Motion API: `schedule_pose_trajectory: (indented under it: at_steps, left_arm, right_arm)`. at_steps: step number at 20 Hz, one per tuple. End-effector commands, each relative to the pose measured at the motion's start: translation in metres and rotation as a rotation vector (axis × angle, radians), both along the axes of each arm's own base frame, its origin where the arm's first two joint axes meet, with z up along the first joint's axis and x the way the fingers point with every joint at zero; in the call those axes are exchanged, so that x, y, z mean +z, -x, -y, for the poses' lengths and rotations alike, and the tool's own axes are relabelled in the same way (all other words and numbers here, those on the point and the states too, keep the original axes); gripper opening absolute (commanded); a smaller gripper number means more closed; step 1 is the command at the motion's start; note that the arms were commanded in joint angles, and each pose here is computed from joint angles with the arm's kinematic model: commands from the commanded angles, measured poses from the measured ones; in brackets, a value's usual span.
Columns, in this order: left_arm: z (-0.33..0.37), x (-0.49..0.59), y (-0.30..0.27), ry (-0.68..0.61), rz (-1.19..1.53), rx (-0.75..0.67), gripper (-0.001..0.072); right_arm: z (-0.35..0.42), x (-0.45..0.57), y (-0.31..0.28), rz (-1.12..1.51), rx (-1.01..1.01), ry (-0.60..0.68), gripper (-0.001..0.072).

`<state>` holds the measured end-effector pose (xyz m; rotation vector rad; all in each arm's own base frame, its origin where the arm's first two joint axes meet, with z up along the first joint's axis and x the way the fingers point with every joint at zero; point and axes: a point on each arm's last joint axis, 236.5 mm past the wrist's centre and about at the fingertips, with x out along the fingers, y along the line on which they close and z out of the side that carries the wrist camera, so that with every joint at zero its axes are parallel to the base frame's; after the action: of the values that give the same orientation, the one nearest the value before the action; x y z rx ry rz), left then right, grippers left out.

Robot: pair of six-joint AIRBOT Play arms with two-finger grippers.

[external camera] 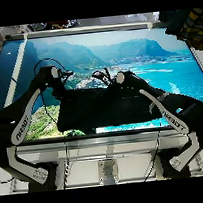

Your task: Fold the clothes and pants, and hang the long-sleeved shirts on hangers.

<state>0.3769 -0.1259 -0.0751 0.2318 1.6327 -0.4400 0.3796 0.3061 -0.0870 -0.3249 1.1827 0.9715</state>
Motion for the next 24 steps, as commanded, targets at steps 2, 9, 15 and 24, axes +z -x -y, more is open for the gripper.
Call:
schedule_pose_trajectory:
  at_steps: [2, 9, 15, 24]
  left_arm:
    - [0.000, -0.001, -0.002, 0.002, 0.007, 0.001, 0.0461]
    - [0.002, 0.000, -0.001, 0.008, 0.002, 0.003, 0.0461]
    - [0.000, 0.000, -0.001, 0.008, 0.002, 0.006, 0.0461]
    - [0.001, -0.001, -0.011, 0.017, 0.042, 0.000, 0.0020]
  right_arm:
    - [-0.017, -0.009, 0.013, -0.008, 0.053, -0.005, 0.0429]
    - [-0.016, -0.015, 0.037, -0.020, 0.169, 0.088, 0.0012]
    - [0.021, 0.014, 0.060, -0.089, 0.208, 0.226, 0.0011]
    - [0.033, 0.011, 0.098, -0.186, 0.252, 0.268, 0.0192]
